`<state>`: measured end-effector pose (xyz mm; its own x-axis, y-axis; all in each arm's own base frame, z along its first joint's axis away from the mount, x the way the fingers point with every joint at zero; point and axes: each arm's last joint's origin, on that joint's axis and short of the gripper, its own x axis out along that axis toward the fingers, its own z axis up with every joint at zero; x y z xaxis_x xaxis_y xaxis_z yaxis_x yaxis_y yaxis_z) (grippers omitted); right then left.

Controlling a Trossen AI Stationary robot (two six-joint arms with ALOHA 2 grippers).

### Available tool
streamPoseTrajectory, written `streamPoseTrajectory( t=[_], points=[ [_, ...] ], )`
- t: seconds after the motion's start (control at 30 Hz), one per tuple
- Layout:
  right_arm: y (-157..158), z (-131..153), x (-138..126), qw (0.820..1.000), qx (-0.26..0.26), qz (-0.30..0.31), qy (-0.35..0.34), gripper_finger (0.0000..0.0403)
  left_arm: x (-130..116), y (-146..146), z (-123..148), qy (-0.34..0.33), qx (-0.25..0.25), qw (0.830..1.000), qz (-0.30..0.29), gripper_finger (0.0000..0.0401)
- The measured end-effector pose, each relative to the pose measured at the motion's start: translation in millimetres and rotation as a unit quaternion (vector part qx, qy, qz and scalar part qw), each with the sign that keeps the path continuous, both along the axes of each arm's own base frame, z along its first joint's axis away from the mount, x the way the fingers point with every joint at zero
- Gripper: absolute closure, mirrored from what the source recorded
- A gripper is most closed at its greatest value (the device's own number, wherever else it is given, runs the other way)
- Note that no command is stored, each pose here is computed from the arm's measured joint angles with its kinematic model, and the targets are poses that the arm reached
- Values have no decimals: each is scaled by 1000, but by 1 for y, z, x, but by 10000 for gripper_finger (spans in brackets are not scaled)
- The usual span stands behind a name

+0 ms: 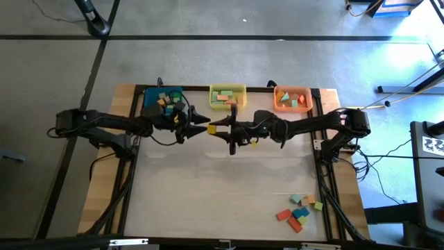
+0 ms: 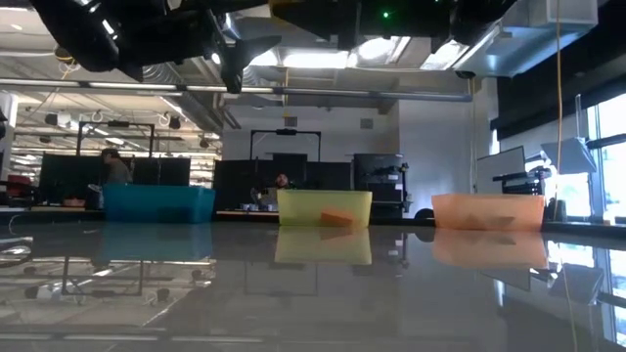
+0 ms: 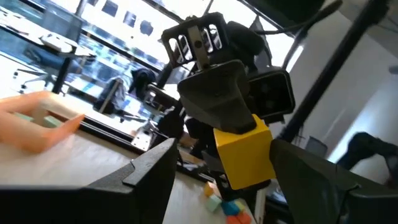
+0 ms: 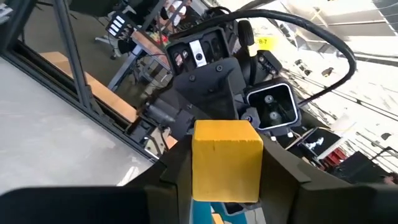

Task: Sort blocks by size
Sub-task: Put the yellow square block into the blue bin

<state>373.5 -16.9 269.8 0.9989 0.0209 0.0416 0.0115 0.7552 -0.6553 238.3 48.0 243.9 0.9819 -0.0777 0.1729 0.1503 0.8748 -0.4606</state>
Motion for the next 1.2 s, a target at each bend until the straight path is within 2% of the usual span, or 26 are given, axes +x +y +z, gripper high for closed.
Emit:
streamPoseTrajectory(
  t=[0.43, 1.03, 1.2],
  points=[
    [-3, -7, 2, 999, 1, -36, 21, 275, 1, -1, -1, 9, 18, 1000, -2, 152],
    [-2, -3, 1, 1000, -6, -10, 9, 275, 9, -3, -6, 20, 15, 1000, -4, 152],
    [-1, -6, 1, 1000, -7, -8, 21, 275, 10, -2, -4, 14, 11, 1000, -3, 174]
  ],
)
